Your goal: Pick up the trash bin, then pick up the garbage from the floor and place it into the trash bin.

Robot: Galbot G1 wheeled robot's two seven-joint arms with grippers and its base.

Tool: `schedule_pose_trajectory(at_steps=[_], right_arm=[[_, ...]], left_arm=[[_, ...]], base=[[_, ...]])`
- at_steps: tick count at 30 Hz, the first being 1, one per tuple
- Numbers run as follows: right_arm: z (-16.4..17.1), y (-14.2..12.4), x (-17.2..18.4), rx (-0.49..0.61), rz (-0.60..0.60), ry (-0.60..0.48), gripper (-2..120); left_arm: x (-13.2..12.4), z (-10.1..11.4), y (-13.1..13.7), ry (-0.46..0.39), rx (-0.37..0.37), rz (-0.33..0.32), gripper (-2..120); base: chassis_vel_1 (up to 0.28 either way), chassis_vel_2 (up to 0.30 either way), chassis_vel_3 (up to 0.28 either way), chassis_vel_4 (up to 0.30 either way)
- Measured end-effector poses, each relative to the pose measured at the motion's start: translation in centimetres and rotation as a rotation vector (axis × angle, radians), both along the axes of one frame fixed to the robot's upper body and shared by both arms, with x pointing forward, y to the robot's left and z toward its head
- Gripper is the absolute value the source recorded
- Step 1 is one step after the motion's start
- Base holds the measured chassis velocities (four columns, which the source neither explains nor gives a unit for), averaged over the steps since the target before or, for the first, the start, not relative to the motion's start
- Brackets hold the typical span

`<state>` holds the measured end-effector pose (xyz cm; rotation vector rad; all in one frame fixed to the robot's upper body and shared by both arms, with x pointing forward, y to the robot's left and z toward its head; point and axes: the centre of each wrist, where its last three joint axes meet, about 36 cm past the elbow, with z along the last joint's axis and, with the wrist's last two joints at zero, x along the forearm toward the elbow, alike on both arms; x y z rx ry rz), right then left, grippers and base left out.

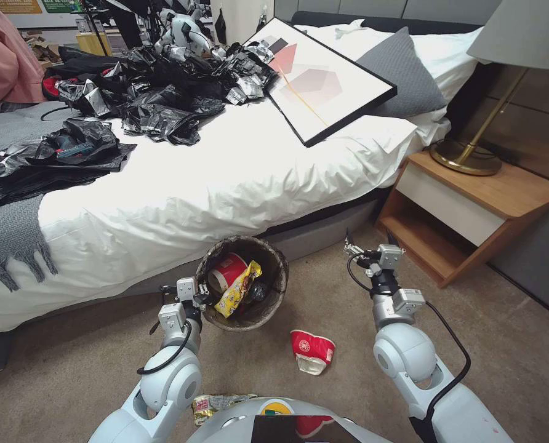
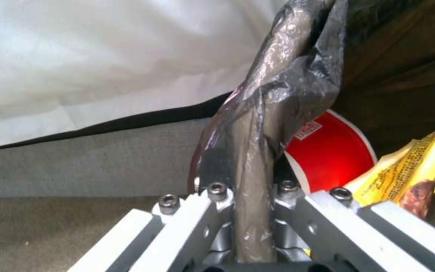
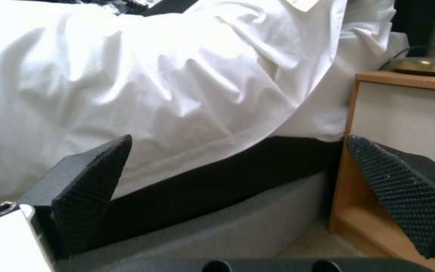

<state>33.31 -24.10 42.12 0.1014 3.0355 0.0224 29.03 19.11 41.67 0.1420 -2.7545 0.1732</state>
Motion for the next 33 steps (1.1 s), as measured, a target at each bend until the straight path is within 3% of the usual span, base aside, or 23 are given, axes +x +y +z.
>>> schedule_pose_trajectory(at_steps=[33], right_arm=[[0.05, -0.18, 0.35, -0.003, 0.0, 0.002, 100]], left_arm=[[0.19, -0.17, 0.09, -0.001, -0.002, 0.011, 0]], base=[[0.002, -0.001, -0.001, 0.001]])
